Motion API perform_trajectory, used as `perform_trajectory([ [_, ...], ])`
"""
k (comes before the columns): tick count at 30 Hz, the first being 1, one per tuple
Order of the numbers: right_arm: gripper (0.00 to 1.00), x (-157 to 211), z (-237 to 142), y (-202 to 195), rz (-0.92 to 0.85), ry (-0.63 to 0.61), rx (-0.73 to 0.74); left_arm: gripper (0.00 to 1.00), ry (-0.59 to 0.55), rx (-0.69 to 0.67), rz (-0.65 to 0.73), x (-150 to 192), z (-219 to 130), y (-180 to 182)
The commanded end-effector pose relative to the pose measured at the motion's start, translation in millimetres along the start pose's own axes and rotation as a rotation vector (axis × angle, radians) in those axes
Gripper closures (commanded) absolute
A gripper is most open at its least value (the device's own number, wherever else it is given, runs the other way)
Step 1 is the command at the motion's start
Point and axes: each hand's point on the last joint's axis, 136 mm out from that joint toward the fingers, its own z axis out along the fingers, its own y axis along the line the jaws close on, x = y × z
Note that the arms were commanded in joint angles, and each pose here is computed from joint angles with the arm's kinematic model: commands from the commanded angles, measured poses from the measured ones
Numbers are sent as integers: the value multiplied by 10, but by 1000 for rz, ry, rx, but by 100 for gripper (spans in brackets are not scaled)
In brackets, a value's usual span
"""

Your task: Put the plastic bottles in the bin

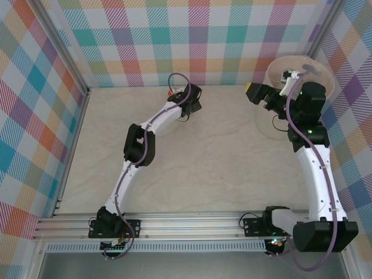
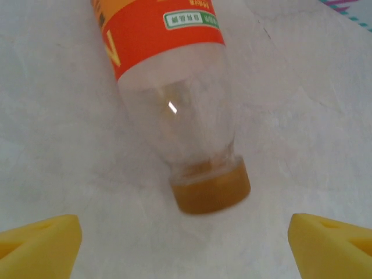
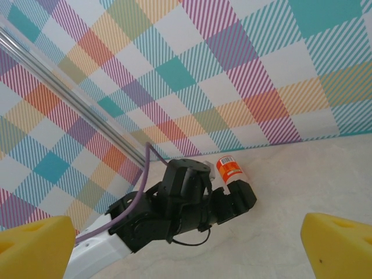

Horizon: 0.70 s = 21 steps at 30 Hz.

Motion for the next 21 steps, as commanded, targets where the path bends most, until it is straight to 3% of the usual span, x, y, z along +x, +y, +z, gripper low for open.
perform_trajectory([
  [1,0,17,-87,105,-57,-6,-15,9,-1,15,20,-88,150,-7],
  [11,0,24,-239,152,-119,-17,18,19,7,3,-5,-173,424,103],
  [21,0,53,-303,154,-117,-21,32,50,55,-2,41,-126,440,186],
])
